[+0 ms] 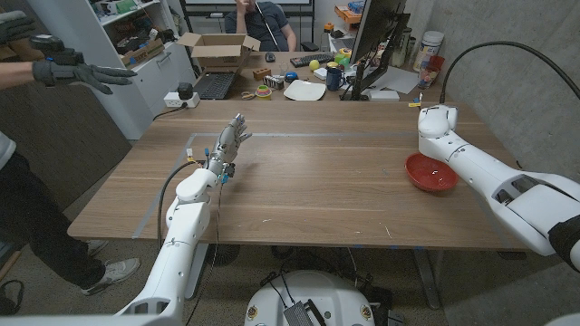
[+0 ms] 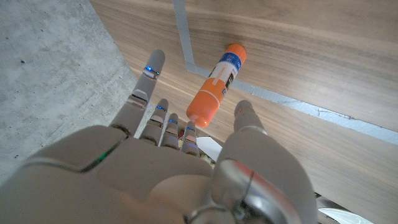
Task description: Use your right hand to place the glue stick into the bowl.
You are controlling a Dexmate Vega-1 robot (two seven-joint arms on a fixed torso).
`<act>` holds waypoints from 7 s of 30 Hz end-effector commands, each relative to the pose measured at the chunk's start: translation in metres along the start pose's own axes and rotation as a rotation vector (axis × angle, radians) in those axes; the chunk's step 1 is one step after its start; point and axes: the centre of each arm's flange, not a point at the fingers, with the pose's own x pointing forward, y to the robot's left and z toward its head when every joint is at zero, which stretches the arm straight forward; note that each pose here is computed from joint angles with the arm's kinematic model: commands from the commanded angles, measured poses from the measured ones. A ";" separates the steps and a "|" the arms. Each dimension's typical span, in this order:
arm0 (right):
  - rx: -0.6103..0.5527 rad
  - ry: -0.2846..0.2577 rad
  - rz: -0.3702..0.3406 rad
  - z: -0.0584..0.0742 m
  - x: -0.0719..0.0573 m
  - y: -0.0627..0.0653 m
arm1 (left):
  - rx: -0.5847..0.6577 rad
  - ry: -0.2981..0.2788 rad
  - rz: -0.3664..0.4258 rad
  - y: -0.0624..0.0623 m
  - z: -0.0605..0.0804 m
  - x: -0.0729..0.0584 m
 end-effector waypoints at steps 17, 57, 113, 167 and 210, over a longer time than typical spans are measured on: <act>0.003 -0.016 0.044 0.004 0.008 0.002 | -0.004 0.003 -0.001 0.001 -0.002 0.003; 0.087 -0.045 0.060 0.009 0.018 0.003 | -0.009 0.020 0.000 0.004 -0.008 0.007; 0.150 -0.189 -0.170 0.015 -0.028 -0.051 | -0.010 0.027 -0.016 0.000 -0.011 0.008; 0.166 -0.171 -0.218 -0.028 -0.072 -0.046 | -0.013 0.042 -0.074 -0.007 -0.018 0.033; 0.191 -0.038 -0.124 -0.067 -0.139 0.001 | -0.031 0.049 -0.189 0.000 -0.024 0.050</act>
